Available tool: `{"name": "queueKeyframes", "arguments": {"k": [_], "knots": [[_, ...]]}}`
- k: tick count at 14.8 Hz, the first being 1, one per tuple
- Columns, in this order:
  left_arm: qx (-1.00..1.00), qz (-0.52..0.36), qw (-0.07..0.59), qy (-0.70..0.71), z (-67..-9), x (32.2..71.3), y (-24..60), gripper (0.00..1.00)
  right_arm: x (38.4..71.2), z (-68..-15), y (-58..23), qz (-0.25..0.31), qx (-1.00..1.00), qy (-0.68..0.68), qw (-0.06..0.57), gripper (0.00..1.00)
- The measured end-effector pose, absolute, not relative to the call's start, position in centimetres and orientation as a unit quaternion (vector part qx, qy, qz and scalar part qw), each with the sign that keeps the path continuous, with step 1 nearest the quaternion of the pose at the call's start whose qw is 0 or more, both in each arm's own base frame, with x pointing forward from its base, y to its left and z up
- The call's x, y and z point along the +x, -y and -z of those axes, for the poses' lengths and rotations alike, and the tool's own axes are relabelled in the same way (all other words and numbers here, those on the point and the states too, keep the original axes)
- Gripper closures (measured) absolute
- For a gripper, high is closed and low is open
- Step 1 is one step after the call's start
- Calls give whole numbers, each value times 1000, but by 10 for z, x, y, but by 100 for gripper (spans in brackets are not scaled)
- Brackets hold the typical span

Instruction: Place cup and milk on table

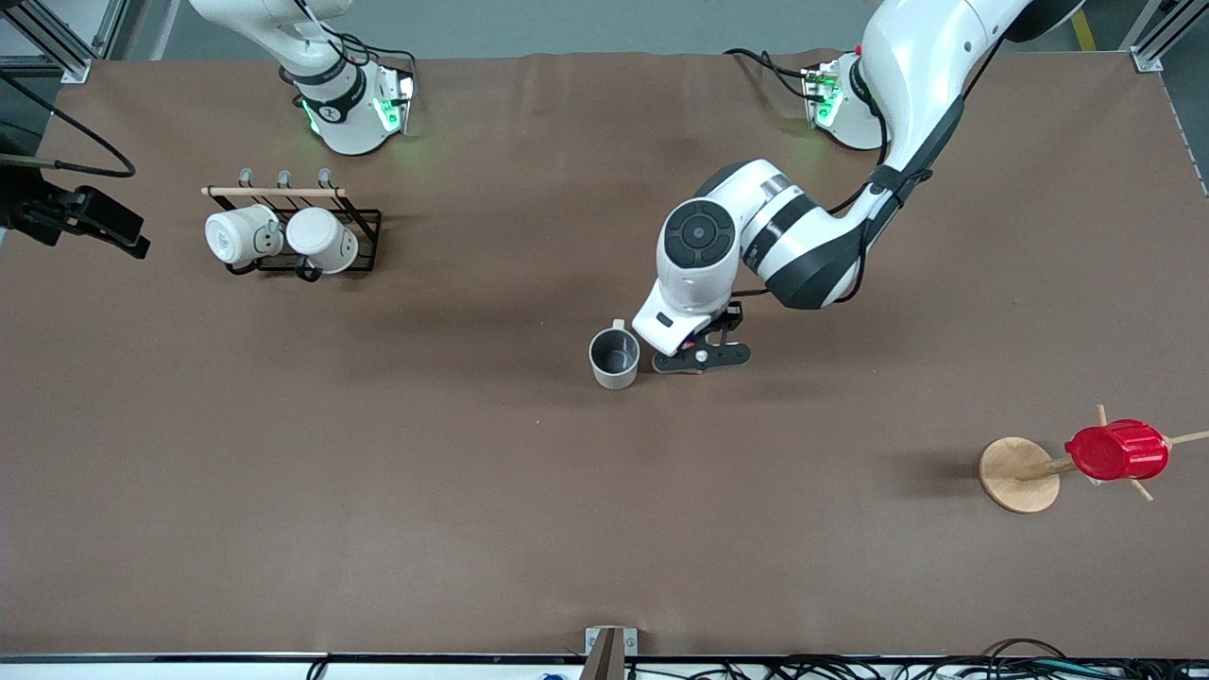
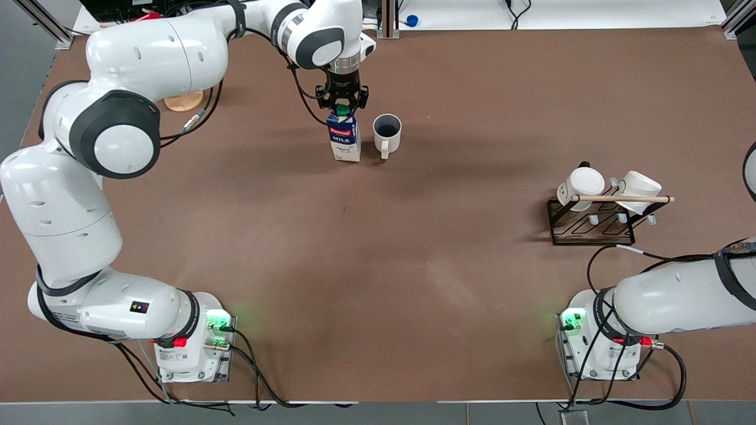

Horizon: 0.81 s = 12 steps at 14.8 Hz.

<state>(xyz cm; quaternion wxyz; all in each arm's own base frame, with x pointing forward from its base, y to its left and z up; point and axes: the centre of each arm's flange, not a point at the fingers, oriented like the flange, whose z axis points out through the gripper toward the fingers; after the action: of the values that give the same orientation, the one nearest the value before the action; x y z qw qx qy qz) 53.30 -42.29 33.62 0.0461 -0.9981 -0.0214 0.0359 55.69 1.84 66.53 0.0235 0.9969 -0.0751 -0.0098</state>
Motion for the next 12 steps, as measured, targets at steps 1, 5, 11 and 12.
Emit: {"name": "queueKeyframes", "arguments": {"k": [1,5,11,12], "knots": [[-998,-34,46,21,-336,533,423,72,557,-664,-18,10,997,75,23,0],[-999,-29,40,22,-337,536,423,72,559,-663,-19,8,997,74,23,0],[-999,-26,31,22,-334,539,425,73,559,-662,-20,6,997,73,23,0],[-999,-26,31,22,-334,539,425,73,559,-662,-21,6,997,72,23,0]]}}
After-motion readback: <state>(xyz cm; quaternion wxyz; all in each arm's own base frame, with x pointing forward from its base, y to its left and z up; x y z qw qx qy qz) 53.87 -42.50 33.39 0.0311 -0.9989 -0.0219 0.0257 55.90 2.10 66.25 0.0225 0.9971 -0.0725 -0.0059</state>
